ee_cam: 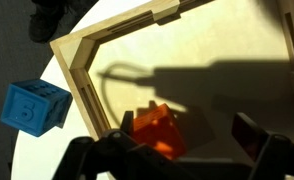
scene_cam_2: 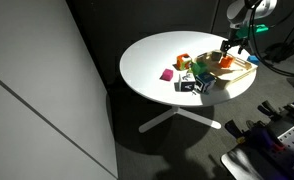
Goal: Pick up the orange block and put it on the table
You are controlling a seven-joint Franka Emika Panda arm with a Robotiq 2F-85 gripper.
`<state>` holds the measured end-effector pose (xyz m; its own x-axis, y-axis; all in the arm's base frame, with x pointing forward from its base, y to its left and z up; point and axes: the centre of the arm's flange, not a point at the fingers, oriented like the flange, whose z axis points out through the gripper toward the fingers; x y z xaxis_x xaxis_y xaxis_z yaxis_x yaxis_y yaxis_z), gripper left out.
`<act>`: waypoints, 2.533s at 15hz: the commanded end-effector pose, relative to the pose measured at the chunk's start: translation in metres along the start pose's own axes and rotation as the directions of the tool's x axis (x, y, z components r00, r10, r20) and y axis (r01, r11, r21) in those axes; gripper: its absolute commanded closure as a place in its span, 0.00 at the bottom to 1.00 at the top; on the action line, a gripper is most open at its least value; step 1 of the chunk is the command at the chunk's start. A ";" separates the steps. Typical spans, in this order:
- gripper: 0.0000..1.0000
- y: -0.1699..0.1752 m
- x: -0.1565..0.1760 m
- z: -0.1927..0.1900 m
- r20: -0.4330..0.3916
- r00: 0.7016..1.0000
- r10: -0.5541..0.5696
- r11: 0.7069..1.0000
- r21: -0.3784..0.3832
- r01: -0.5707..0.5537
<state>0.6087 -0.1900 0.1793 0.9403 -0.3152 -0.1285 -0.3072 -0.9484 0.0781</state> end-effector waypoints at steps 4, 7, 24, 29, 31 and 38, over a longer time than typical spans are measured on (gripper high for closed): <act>0.00 0.011 0.029 0.022 -0.010 0.998 -0.068 0.996 -0.058 0.067; 0.00 0.012 0.035 0.031 -0.022 0.995 -0.097 0.991 -0.090 0.095; 0.39 0.009 0.045 0.061 -0.073 0.984 -0.162 0.981 -0.122 0.153; 0.66 0.015 0.039 0.038 -0.073 0.990 -0.119 0.989 -0.096 0.112; 0.67 0.018 0.036 0.025 -0.074 0.991 -0.109 0.991 -0.084 0.103; 0.68 0.030 0.028 -0.019 -0.063 0.996 -0.056 0.995 -0.087 0.050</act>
<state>0.6374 -0.2225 0.1731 0.9721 -0.2244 -0.0684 -0.2114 -0.9643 0.1592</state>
